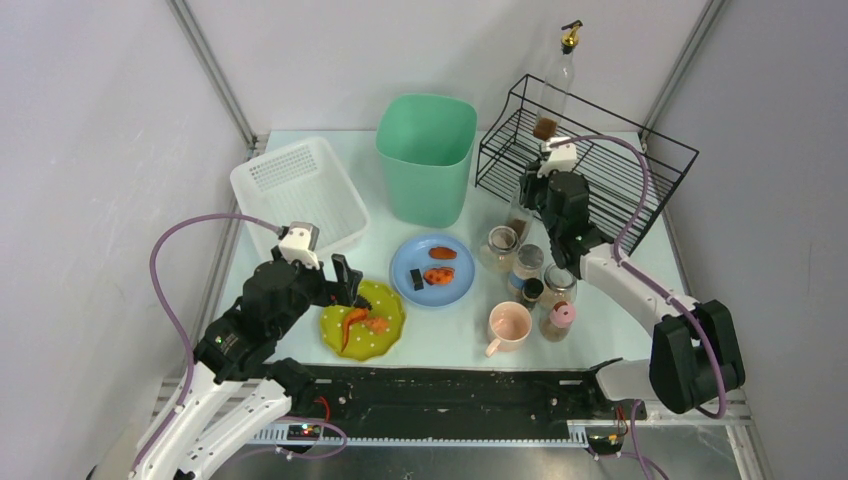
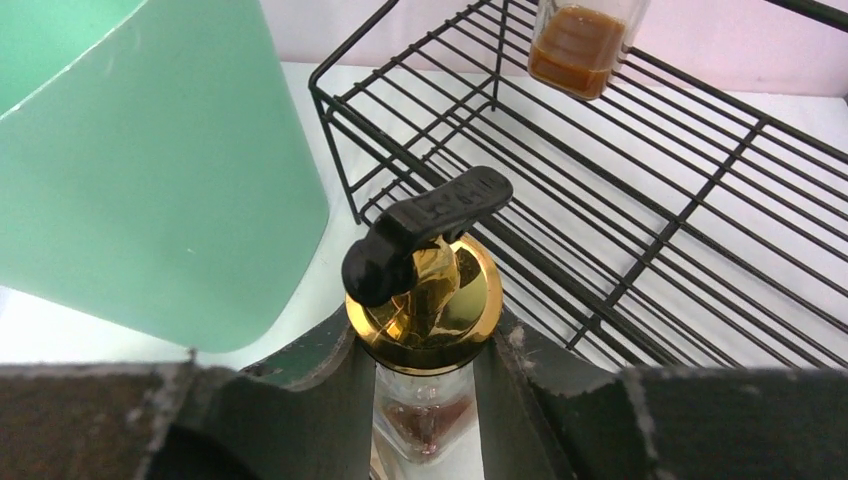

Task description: Clear the kitchen counter

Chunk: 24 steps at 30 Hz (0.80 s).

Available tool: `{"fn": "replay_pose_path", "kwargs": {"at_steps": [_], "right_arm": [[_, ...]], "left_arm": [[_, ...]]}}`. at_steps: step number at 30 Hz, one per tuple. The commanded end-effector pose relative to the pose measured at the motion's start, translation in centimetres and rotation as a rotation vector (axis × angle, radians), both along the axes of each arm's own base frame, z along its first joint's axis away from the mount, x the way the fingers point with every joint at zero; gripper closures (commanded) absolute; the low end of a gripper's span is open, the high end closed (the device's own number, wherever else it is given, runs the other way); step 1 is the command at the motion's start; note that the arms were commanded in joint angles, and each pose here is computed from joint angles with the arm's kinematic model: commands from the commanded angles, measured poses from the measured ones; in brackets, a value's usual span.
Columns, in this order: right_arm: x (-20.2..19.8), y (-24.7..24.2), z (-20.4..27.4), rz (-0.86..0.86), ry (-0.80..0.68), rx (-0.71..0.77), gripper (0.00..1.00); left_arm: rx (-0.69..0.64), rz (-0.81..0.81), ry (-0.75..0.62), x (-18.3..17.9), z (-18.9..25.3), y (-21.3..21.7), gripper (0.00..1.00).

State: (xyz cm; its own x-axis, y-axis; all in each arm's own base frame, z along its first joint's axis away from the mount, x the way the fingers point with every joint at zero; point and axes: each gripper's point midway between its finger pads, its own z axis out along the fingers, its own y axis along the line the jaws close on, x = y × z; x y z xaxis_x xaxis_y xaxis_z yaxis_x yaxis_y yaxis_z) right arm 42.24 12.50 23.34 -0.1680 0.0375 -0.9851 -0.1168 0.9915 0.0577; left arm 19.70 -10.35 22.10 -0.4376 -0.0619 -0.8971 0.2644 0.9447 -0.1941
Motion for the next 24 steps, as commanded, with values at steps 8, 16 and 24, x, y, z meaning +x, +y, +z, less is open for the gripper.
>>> {"fn": "replay_pose_path", "kwargs": {"at_steps": [8, 16, 24], "right_arm": [[-1.7, 1.1, 11.1, 0.024, -0.277, -0.027, 1.00], [-4.7, 0.3, 20.7, 0.017, -0.421, -0.006, 1.00], [-6.7, -3.4, 28.9, -0.118, -0.529, -0.061, 1.00]], "left_arm": [[0.014, -0.014, -0.013, 0.2, 0.3, -0.1, 0.02], [0.010, -0.020, -0.012, 0.1, 0.3, -0.2, 0.02], [0.011, -0.028, -0.010, 0.1, 0.3, -0.3, 0.02]]}}
